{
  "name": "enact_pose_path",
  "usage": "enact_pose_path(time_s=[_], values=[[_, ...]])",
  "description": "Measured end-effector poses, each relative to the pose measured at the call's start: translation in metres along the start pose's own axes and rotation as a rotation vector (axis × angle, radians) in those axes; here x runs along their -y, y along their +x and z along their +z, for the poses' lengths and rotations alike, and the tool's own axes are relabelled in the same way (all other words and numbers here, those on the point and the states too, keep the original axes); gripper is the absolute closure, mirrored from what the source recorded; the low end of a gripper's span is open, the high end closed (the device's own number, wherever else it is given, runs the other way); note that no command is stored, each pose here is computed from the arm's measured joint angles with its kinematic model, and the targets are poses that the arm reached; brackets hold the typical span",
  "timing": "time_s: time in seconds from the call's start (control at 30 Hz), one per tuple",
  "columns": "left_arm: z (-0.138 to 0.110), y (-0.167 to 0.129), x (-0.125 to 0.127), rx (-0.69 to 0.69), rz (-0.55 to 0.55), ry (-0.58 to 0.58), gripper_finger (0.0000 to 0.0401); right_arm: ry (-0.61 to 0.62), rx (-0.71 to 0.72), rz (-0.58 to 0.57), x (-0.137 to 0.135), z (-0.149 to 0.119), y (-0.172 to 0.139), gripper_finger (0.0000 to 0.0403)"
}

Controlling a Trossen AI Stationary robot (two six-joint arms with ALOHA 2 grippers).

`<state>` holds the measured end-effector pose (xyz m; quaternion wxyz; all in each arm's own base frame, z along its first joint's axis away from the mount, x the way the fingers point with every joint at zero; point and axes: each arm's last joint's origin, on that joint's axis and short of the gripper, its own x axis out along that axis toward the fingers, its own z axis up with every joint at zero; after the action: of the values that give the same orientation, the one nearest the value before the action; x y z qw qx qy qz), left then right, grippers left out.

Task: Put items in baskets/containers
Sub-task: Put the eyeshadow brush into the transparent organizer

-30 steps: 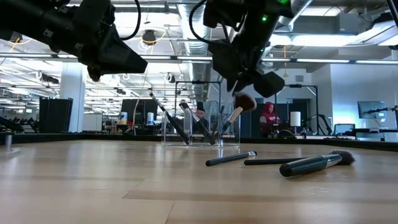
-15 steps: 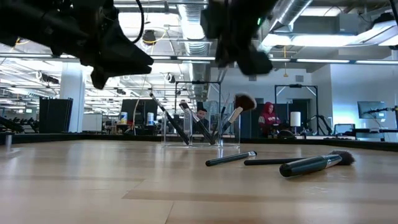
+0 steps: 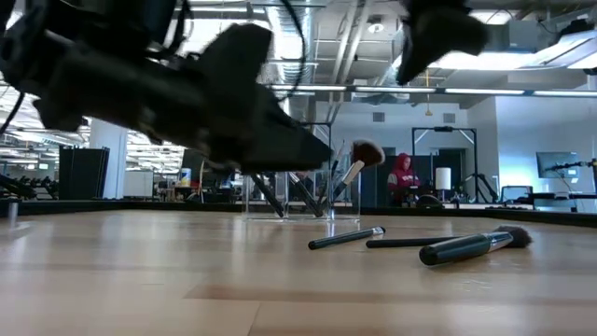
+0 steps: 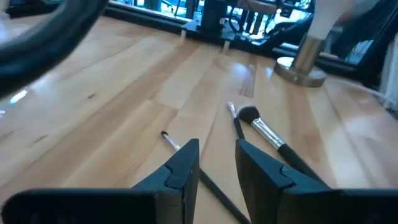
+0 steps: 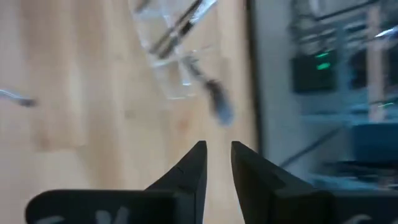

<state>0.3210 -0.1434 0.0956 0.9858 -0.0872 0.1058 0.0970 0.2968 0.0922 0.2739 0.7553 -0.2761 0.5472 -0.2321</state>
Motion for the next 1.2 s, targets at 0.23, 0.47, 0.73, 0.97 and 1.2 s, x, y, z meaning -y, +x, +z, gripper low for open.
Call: enact_pose_path(time_s=[0.23,0.47,0.73,0.97,1.2], values=[[-0.024,0.023,0.0,-0.034,0.049,0.022,0.03,-0.015,0.203,0.135,-0.045,-0.032,0.014,0.0345],[-0.042,0.029,0.005,-0.065,0.037,0.045,0.03,0.021,0.452,0.215,-0.069,-0.031,0.03,0.0345],[-0.032,0.03,0.011,-0.039,0.024,0.031,0.03,0.111,0.508,0.185,-0.057,-0.019,0.038,0.0345],[-0.028,0.036,0.016,-0.059,-0.007,0.035,0.03,0.125,0.502,0.181,-0.053,-0.018,0.042,0.0345],[-0.035,0.036,0.014,-0.127,0.023,0.045,0.03,0.122,0.504,0.185,-0.054,-0.018,0.041,0.0345]])
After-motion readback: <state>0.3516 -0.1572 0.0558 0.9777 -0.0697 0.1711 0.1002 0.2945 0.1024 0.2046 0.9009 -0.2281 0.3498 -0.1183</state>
